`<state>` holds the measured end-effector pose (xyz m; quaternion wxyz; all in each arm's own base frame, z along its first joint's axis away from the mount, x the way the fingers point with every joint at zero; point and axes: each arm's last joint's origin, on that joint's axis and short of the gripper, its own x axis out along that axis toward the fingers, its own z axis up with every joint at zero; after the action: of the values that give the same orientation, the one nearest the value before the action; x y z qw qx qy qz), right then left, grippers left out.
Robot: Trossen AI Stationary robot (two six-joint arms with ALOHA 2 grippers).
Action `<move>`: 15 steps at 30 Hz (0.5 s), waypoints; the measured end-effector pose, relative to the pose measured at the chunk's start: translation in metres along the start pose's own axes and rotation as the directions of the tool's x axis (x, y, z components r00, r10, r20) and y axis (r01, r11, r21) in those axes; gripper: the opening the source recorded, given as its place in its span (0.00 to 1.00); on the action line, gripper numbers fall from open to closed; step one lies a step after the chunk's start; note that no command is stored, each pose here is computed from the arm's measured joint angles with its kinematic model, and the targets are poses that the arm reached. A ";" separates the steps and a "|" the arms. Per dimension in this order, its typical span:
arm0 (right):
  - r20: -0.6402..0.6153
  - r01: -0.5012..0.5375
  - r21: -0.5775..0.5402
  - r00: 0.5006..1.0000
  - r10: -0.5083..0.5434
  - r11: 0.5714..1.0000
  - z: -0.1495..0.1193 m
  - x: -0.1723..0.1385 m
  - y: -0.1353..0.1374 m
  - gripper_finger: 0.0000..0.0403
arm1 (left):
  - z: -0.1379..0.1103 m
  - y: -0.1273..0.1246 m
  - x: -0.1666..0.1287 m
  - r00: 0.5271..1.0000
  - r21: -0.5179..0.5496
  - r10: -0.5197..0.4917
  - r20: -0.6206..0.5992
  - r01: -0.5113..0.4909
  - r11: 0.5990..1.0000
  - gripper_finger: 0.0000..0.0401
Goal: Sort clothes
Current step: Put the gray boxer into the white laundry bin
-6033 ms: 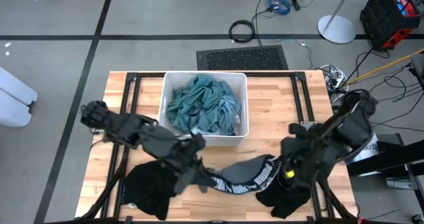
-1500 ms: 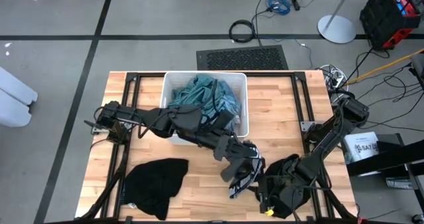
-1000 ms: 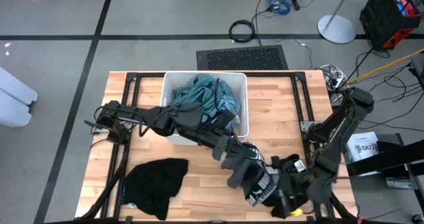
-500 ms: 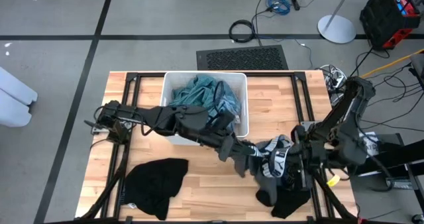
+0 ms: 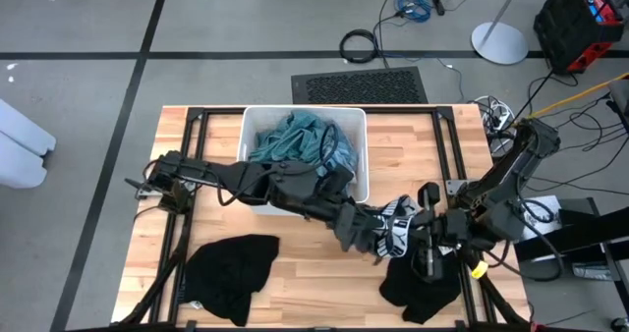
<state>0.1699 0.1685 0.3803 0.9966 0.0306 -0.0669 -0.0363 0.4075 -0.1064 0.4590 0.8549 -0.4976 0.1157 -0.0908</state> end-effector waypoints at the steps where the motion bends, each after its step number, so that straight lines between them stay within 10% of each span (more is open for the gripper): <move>1: 0.003 -0.008 0.001 1.000 0.008 1.000 0.000 0.001 0.000 0.00 | 0.000 0.000 0.000 1.000 0.000 0.001 0.002 -0.001 1.000 0.04; 15: 0.026 -0.080 0.029 0.997 0.079 0.996 0.000 0.009 -0.004 0.00 | 0.003 0.002 0.000 1.000 -0.001 0.011 0.011 -0.011 1.000 0.04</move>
<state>0.1785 0.1638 0.3816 0.9958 0.0426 -0.0812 0.0040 0.4082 -0.1033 0.4586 0.8558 -0.4978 0.1135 -0.0834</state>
